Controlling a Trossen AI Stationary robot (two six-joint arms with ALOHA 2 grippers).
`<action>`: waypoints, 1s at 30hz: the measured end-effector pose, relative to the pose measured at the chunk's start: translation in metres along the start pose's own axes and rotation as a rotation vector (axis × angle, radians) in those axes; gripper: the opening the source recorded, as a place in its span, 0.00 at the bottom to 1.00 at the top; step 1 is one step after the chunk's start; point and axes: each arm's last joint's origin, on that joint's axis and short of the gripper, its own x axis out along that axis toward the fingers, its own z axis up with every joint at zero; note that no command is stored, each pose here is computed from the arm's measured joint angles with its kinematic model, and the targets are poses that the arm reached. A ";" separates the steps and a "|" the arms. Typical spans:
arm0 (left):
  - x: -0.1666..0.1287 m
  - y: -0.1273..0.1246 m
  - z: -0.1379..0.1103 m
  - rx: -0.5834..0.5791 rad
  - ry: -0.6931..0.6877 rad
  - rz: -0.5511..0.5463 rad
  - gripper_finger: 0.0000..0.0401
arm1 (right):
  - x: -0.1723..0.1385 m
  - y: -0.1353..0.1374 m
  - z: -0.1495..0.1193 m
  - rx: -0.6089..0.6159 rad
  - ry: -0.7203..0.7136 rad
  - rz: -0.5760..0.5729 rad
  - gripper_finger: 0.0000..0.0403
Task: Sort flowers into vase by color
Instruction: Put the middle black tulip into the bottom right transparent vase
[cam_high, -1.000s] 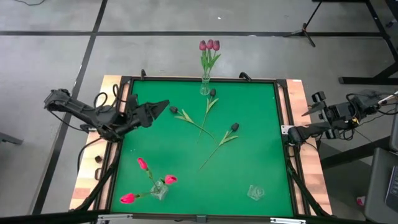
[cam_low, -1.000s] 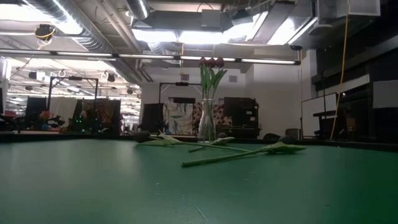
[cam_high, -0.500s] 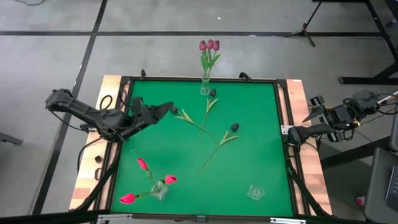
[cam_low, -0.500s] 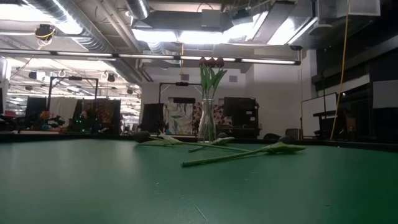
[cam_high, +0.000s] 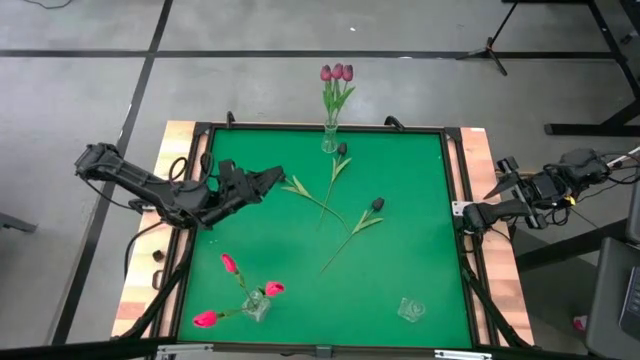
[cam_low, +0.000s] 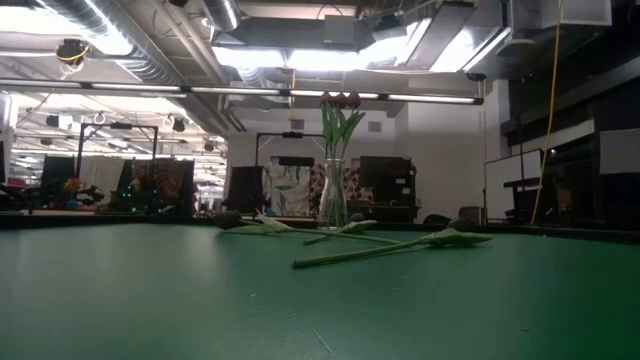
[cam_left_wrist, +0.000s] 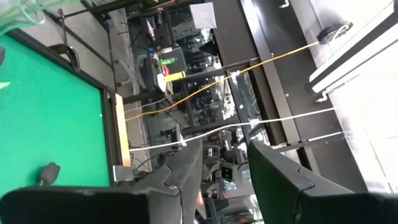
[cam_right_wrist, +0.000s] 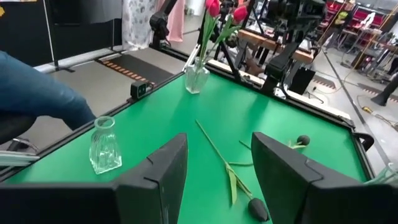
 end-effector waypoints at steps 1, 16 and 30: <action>0.000 0.000 0.000 0.002 -0.001 -0.001 0.31 | 0.000 0.000 -0.001 0.001 0.007 0.002 0.45; 0.001 0.000 0.001 0.005 0.001 0.001 0.31 | 0.000 -0.002 -0.003 0.131 0.037 -0.079 0.45; 0.010 0.003 0.009 0.252 -0.049 0.024 0.31 | -0.002 -0.009 0.012 0.292 -0.126 -0.203 0.45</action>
